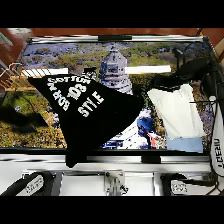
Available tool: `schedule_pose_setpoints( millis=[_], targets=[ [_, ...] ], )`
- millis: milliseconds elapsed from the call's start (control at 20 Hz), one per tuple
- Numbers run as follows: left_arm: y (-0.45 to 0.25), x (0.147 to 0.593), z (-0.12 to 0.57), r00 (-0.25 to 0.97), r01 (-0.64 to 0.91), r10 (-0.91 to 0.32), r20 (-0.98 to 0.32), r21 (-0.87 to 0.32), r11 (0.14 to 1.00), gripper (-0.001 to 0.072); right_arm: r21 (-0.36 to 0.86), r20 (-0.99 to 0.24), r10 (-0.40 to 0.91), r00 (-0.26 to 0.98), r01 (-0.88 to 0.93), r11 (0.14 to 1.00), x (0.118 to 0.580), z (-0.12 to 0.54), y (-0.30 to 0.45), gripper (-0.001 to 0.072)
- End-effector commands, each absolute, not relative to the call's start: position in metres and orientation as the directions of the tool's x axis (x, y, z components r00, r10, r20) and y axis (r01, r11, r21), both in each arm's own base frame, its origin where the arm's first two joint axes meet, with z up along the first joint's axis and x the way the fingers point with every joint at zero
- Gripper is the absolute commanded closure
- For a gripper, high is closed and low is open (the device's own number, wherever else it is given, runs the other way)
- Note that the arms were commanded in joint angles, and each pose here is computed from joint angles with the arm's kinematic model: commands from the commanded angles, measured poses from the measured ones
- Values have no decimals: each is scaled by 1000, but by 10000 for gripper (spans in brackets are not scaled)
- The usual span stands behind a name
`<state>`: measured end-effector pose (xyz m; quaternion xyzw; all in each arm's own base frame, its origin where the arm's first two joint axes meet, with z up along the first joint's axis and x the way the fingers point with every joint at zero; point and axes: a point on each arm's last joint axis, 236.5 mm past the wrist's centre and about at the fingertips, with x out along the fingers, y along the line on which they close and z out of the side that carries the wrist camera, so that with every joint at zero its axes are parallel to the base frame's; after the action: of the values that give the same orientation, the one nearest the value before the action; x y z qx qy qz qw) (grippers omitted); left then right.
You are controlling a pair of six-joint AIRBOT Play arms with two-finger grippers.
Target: Fold the shirts.
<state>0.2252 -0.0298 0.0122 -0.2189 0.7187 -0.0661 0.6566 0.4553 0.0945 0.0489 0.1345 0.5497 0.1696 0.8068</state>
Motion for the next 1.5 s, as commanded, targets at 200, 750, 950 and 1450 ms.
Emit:
schedule_pose_setpoints(
  millis=[200, 750, 950, 1450],
  targets=[
    [-117, 144, -54, -174, -272, -556, -813, -503, 820, -8, 408, -853, 450, 264, -198, 891, 450, 26, 120, 96],
    [-134, 171, -98, -98, -248, -484, -870, -449, 858, 213, 419, -858, 453, 243, -181, 890, 445, 25, 121, 95],
    [-125, 181, -100, -83, -151, -446, -891, -431, 890, 648, 421, -863, 451, 227, -172, 891, 441, 24, 120, 96],
    [87, 189, 10, 8, -105, 244, -970, 242, 965, 648, 475, -877, 480, 12, -134, 870, 423, -50, 144, 85]
  ],
)
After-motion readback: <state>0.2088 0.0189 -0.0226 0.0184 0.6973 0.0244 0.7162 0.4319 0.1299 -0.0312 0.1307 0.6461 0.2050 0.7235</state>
